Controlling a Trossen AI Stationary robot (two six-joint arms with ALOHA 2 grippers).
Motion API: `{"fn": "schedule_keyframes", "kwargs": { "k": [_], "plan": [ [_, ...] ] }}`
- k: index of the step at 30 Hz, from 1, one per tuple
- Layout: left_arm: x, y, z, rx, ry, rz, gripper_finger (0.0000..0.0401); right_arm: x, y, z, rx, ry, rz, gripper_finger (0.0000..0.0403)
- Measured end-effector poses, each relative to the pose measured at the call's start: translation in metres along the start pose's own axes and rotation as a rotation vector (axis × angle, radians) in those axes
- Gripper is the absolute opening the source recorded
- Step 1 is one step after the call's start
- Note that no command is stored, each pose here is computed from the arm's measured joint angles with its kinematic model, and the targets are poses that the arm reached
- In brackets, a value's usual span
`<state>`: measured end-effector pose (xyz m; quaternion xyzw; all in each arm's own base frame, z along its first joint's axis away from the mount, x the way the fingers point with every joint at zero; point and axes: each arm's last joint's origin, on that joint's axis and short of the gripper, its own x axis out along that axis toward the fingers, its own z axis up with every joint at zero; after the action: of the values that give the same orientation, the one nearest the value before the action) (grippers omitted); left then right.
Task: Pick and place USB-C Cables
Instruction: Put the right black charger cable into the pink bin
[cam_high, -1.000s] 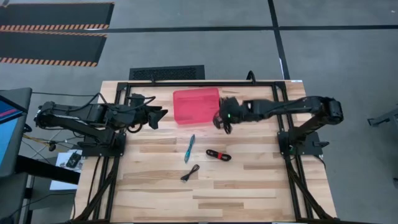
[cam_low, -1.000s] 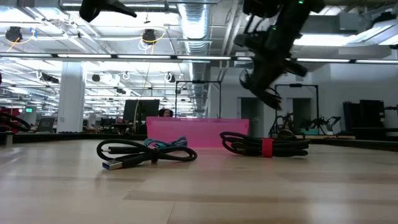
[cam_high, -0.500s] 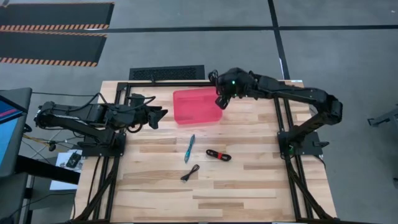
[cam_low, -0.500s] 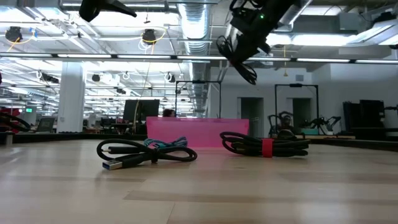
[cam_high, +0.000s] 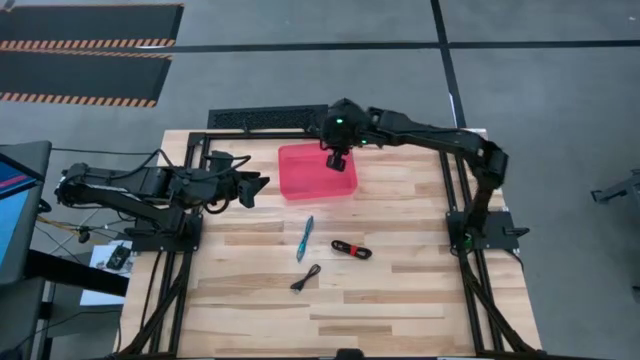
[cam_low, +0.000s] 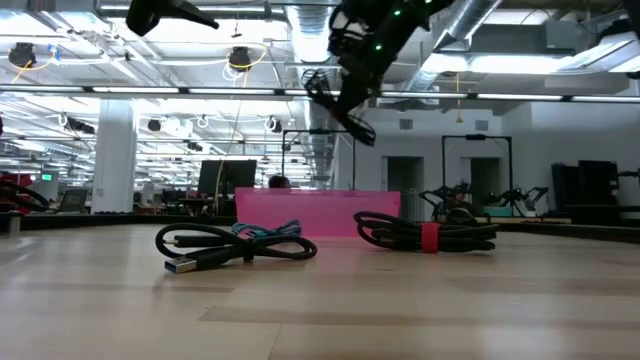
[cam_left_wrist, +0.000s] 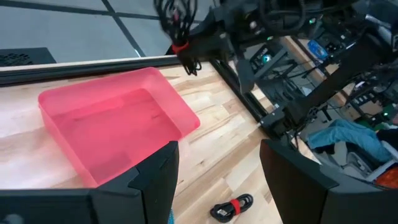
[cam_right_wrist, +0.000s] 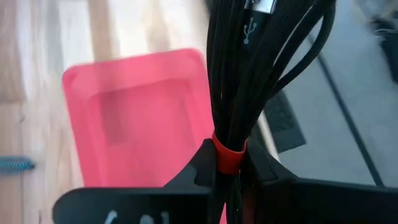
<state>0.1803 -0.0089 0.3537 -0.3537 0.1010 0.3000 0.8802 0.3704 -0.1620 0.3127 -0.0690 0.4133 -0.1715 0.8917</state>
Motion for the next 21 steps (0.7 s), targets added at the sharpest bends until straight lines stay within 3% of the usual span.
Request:
{"fn": "schedule_keyframes", "kwargs": {
  "k": [7,12,16,21],
  "plan": [
    [0.000,0.002,-0.002,0.018,0.014,0.020,0.0214,0.038,0.016,-0.002,-0.094,0.119,0.104,0.0034],
    [0.000,0.003,-0.002,0.021,0.018,0.026,0.0214,0.059,0.034,-0.014,-0.247,0.228,0.174,0.0035],
    [0.000,0.004,-0.002,0.028,0.017,0.033,0.0214,0.064,0.045,-0.016,-0.352,0.247,0.208,0.0034],
    [0.000,0.004,-0.003,0.033,0.023,0.042,0.0214,0.082,0.060,-0.023,-0.392,0.287,0.244,0.0035]
  ]
}}
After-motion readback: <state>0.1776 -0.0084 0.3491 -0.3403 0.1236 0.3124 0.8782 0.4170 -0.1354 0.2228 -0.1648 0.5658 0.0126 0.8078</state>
